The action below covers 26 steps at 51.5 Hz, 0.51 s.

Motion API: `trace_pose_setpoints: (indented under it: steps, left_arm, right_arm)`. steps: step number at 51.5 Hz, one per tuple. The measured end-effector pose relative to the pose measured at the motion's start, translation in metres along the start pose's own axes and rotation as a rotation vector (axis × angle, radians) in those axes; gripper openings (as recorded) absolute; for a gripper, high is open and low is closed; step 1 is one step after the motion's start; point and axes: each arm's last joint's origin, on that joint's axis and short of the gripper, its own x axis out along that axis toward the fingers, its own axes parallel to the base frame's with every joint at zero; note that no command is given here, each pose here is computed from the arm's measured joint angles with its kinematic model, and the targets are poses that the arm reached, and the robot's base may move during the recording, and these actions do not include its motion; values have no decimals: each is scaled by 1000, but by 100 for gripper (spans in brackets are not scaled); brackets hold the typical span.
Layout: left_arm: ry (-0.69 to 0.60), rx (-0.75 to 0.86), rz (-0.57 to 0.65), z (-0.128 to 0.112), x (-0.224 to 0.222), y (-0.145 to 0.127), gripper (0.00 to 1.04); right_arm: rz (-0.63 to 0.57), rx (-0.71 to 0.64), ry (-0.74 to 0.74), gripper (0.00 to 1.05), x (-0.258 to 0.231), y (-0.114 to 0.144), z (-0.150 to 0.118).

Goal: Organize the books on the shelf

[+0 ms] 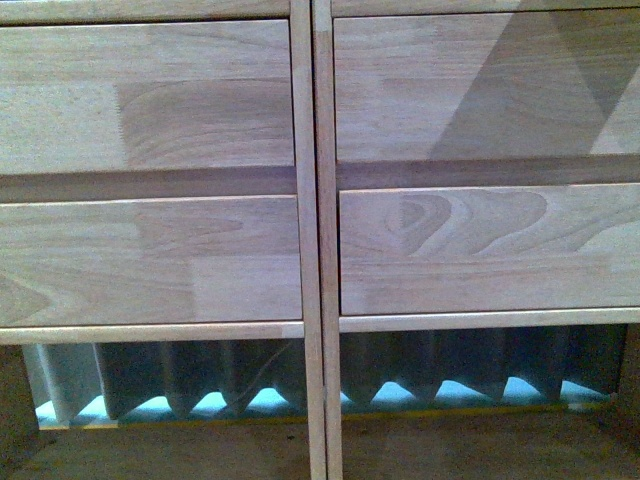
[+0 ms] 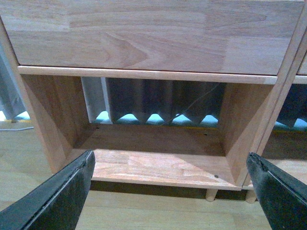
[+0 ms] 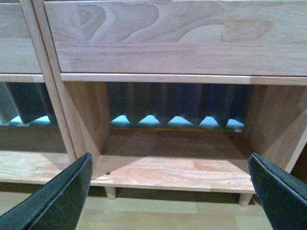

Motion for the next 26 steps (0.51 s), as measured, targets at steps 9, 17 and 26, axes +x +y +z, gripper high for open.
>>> trace_pose_setpoints:
  steps: [9,17,26]
  left_arm:
    - [0,0,0,0,0,0,97]
    - [0,0,0,0,0,0,97]
    - [0,0,0,0,0,0,97]
  right_arm:
    - [-1,0,0,98,0,0,0]
    - [-1,0,0,98,0,0,0]
    - [0,0,0,98,0,0,0]
